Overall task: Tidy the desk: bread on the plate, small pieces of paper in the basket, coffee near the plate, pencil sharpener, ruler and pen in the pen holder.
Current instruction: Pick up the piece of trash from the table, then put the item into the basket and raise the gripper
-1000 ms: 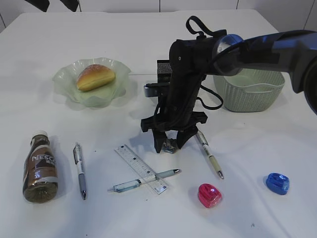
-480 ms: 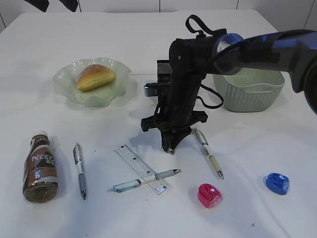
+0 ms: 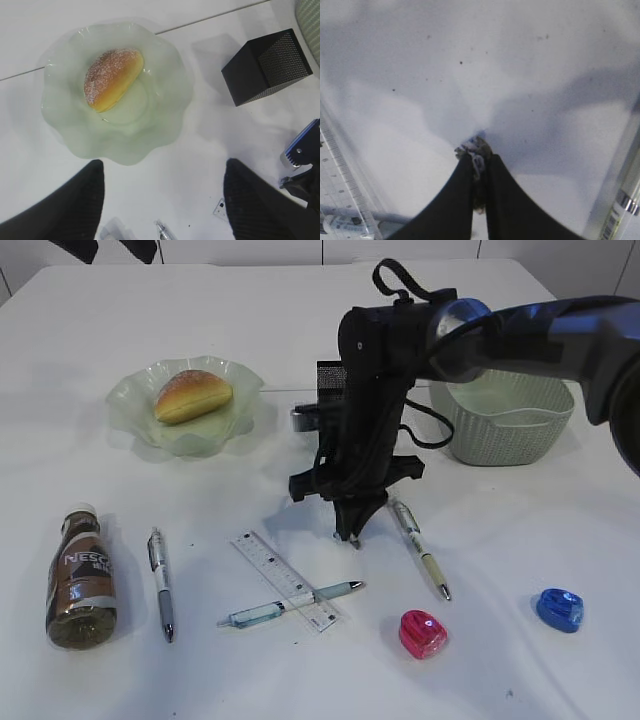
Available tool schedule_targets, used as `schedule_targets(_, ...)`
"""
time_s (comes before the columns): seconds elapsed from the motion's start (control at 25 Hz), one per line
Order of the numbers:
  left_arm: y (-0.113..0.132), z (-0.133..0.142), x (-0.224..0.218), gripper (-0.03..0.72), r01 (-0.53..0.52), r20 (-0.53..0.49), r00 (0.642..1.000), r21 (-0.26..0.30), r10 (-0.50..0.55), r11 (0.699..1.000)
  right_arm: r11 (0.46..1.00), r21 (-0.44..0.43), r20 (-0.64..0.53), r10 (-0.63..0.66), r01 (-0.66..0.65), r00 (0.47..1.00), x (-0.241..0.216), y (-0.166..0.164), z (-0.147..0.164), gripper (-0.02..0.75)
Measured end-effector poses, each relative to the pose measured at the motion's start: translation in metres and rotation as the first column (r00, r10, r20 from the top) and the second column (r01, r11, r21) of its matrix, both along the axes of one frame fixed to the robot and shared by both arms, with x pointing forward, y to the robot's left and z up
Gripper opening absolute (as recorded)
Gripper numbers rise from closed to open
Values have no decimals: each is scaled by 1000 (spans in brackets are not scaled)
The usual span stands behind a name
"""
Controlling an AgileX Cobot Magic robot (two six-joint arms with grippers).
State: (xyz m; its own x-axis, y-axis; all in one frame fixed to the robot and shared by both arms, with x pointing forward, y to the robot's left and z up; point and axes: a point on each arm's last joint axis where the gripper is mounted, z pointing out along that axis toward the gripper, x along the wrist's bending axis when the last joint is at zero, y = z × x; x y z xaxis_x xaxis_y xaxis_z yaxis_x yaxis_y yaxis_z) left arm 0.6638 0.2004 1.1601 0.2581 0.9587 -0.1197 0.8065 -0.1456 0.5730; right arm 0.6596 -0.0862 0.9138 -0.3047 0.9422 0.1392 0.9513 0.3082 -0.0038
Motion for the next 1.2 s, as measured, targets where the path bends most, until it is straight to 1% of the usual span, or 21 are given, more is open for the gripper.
schedule_targets(0.04, 0, 0, 0, 526, 0, 0, 1000, 0, 0, 1000, 1000, 0, 0, 0, 0, 1000, 0, 0, 0, 55)
schedule_targets(0.08, 0, 0, 0, 526, 0, 0, 1000, 0, 0, 1000, 1000, 18, 37, 0, -1, 999, 6, 3, 11, 53)
schedule_targets(0.12, 0, 0, 0, 526, 0, 0, 1000, 0, 0, 1000, 1000, 18, 37, 0, -1, 999, 6, 3, 11, 53)
schedule_targets(0.16, 0, 0, 0, 526, -1, 0, 1000, 2, 1, 1000, 999, 38, 81, -1, -2, 997, 12, 6, 23, 52)
schedule_targets(0.36, 0, 0, 0, 526, -1, 0, 1000, 2, 1, 1000, 998, 58, 118, -12, 5, 993, 15, 7, 39, 51)
schedule_targets(0.4, 0, 0, 0, 526, -1, 0, 1000, 2, 1, 1000, 998, 58, 118, -12, 5, 993, 14, 7, 40, 51)
schedule_targets(0.52, 0, 0, 0, 526, -1, 0, 1000, 2, 1, 1000, 999, 43, 163, -10, 3, 986, 14, 2, 58, 50)
schedule_targets(0.68, 0, 0, 0, 526, -1, 0, 1000, 2, 1, 1000, 1000, 19, 210, -19, 16, 978, 16, -9, 74, 50)
schedule_targets(0.8, 0, 0, 0, 526, -1, 0, 1000, 2, 1, 1000, 997, 23, 239, -75, 72, 968, 22, -32, 89, 50)
schedule_targets(0.92, 0, 0, 0, 526, -1, 0, 1000, 2, 1, 1000, 992, 23, 252, -126, 124, 959, 30, -56, 95, 50)
schedule_targets(0.96, 0, 0, 0, 526, -1, 1, 1000, 2, 1, 1000, 989, 21, 253, -146, 145, 956, 34, -66, 95, 50)
schedule_targets(1.0, 0, 0, 0, 526, -1, 1, 1000, 2, 1, 1000, 983, 11, 260, -179, 183, 949, 39, -84, 96, 50)
schedule_targets(1.04, 0, 0, 0, 526, -1, 1, 1000, 2, 1, 1000, 983, 11, 260, -179, 183, 949, 39, -84, 96, 50)
schedule_targets(1.12, 0, 0, 0, 526, -1, 1, 1000, 2, 1, 1000, 969, -4, 297, -234, 246, 926, 49, -118, 105, 50)
schedule_targets(1.16, 0, 0, 0, 526, -1, 1, 1000, 2, 1, 1000, 963, -1, 319, -254, 268, 913, 53, -129, 111, 50)
schedule_targets(1.2, 0, 0, 0, 526, -1, 1, 1000, 2, 1, 1000, 961, 2, 325, -261, 275, 909, 54, -132, 113, 50)
